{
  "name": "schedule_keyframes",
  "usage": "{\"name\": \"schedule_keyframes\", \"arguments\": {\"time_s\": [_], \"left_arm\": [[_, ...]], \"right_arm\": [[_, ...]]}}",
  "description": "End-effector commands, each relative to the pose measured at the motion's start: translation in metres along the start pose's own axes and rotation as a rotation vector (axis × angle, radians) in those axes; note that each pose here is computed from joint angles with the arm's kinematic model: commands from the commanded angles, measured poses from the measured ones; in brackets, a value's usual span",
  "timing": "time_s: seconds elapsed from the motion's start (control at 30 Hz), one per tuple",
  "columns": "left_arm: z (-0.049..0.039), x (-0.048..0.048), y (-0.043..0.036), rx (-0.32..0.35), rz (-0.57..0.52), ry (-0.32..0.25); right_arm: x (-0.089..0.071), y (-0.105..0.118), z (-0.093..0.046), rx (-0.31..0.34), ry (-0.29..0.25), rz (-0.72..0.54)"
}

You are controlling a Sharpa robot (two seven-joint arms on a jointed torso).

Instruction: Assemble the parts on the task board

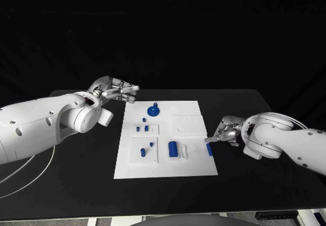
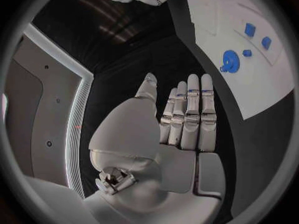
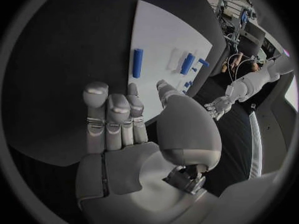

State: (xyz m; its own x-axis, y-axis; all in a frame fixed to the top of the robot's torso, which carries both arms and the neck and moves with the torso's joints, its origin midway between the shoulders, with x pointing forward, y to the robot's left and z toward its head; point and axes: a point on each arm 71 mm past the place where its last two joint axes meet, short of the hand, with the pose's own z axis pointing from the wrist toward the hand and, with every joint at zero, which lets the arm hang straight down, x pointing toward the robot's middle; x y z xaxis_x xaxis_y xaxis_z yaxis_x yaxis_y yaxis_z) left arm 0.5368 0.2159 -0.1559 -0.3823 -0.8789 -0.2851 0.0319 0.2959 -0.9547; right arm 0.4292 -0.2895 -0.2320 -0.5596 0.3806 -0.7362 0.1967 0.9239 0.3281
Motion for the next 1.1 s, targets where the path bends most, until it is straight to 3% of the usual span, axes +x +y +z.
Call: {"name": "schedule_keyframes", "arguments": {"time_s": [0.03,0.23,0.7,1.1], "left_arm": [[0.0002,0.0026,-0.0005,0.004,-0.009,0.021],[-0.0005,0.0023,0.0007,0.0,-0.009,0.024],[-0.0018,0.0007,0.0019,-0.004,-0.009,0.023],[-0.0021,0.0002,0.0024,-0.008,-0.009,0.024]], "right_arm": [[0.007,-0.003,0.001,0.038,0.029,-0.073],[0.021,-0.007,0.004,0.056,0.06,-0.088],[0.038,-0.007,0.012,0.068,0.076,-0.105],[0.045,-0.003,0.017,0.064,0.067,-0.073]]}}
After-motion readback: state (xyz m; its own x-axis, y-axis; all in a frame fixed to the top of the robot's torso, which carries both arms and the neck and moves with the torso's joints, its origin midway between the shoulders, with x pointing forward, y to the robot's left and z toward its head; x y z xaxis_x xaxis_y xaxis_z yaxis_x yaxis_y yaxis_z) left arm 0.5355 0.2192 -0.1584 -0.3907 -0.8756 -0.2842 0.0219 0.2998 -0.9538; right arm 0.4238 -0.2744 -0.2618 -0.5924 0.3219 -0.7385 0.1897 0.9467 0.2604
